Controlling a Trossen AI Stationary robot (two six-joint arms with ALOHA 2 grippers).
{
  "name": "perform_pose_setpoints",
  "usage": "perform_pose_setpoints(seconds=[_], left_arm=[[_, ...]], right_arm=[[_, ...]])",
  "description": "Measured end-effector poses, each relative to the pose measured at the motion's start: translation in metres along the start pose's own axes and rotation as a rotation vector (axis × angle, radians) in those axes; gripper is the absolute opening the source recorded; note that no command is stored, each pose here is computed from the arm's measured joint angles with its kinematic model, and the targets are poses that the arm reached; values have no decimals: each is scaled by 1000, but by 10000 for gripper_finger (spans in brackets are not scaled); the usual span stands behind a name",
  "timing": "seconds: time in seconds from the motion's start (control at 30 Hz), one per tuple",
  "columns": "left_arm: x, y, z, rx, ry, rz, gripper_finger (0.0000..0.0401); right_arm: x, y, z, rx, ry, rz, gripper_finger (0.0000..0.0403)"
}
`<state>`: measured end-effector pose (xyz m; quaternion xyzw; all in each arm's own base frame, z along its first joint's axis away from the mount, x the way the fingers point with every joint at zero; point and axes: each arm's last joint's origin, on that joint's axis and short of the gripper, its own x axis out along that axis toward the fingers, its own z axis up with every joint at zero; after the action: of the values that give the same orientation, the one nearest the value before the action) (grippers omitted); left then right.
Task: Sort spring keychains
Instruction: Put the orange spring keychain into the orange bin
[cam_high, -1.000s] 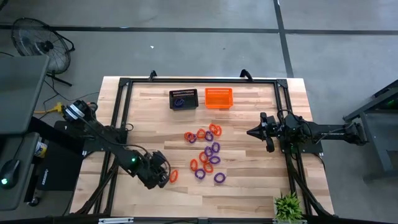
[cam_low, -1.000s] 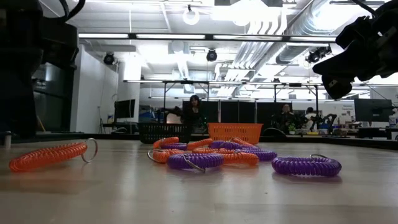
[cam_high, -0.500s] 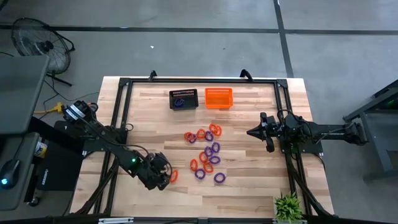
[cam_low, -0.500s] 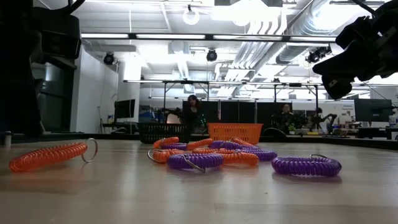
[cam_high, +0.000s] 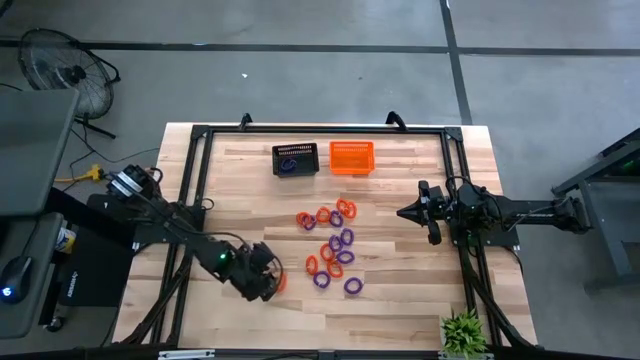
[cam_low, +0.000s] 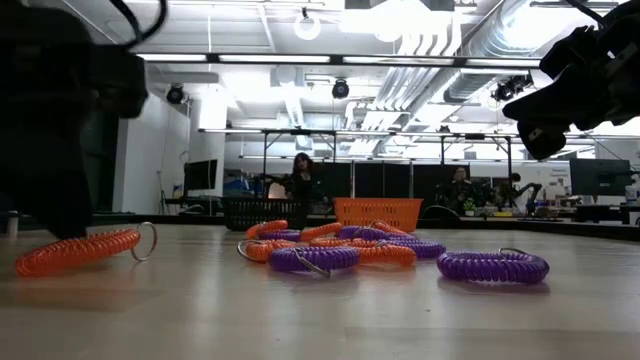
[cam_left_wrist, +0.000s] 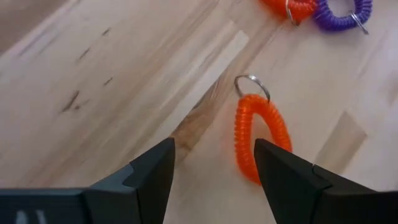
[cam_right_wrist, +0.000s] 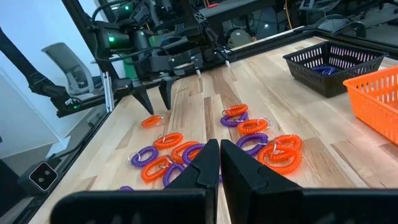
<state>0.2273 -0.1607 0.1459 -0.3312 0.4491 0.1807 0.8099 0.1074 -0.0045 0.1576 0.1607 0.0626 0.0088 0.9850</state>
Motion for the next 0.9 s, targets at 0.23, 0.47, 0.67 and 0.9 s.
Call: perform_pose_setpoints(seconds=[0.23, 0.47, 0.67, 0.9], left_arm=[[10, 4, 12, -49, 58, 11, 217], [10, 4, 13, -52, 66, 8, 217], [11, 2, 13, -79, 61, -10, 217], [18, -10, 15, -54, 71, 65, 217]], right_arm=[[0, 0, 0, 0, 0, -1, 11], [0, 0, 0, 0, 0, 0, 11], [0, 0, 0, 0, 0, 0, 11], [0, 0, 0, 0, 0, -1, 11]])
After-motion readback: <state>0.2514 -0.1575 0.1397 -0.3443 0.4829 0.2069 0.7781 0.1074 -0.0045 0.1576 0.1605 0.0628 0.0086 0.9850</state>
